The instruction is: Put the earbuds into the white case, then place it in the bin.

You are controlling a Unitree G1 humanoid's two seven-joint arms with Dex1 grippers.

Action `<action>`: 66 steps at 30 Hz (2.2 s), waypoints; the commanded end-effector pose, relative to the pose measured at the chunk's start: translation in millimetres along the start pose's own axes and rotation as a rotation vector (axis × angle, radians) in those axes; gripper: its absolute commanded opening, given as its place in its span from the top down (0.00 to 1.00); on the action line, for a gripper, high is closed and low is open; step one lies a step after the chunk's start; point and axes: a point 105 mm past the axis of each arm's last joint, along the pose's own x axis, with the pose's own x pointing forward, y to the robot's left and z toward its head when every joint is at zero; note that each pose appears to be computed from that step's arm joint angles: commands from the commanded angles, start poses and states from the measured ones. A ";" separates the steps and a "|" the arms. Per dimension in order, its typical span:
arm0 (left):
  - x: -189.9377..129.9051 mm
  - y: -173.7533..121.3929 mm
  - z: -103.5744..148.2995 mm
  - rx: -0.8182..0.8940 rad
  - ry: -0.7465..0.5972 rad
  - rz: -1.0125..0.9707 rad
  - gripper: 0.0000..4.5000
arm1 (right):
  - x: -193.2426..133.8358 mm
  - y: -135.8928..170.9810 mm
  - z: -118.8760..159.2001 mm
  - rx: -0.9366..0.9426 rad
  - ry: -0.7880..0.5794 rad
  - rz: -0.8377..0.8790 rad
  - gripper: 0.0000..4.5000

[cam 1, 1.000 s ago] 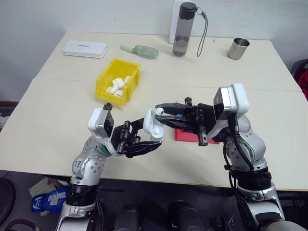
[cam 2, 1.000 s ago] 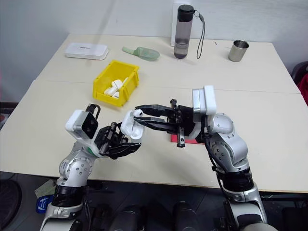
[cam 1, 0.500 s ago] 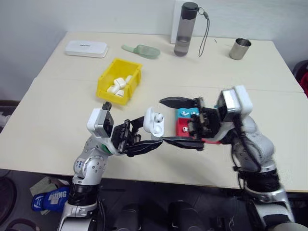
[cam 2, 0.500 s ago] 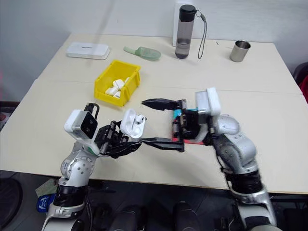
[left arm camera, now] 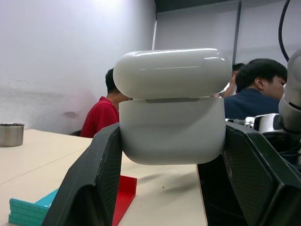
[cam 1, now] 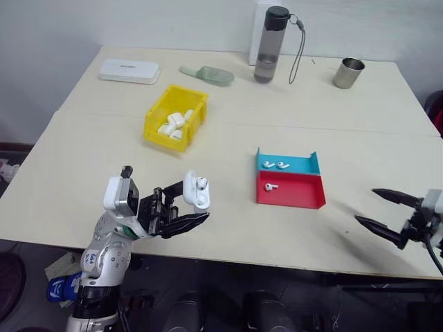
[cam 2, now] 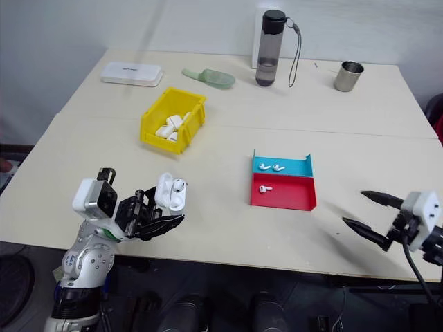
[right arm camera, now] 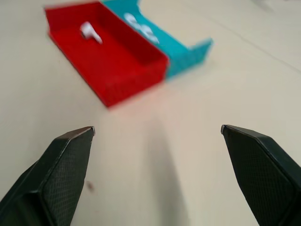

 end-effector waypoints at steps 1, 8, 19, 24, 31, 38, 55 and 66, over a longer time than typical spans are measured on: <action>3.7 -4.5 7.0 0.047 -0.006 -0.004 0.39 | 9.4 -8.8 29.4 -0.091 -0.071 -0.015 0.01; 8.8 -5.2 5.6 0.046 -0.015 0.002 0.39 | 83.9 -8.9 102.8 -0.191 -0.135 0.114 0.01; 9.1 0.4 5.6 0.043 -0.025 0.008 0.39 | 171.5 7.2 124.7 -0.578 0.161 0.480 0.01; 8.6 0.4 6.9 0.047 -0.025 0.008 0.39 | 198.7 -9.3 132.2 -0.618 0.269 0.461 0.01; 10.1 -4.4 8.7 0.055 -0.028 0.020 0.39 | 203.2 -13.8 145.7 -0.544 0.308 0.524 0.01; 13.9 -7.4 7.4 0.058 -0.030 0.027 0.39 | 228.8 -12.5 131.2 -0.627 0.438 0.437 0.01; 13.4 -7.3 10.4 0.069 -0.022 0.055 0.39 | 244.7 16.9 115.4 -0.719 0.546 0.580 0.54; 10.9 -4.1 13.3 0.077 -0.014 0.069 0.39 | 250.7 21.3 113.5 -0.640 0.543 0.556 0.54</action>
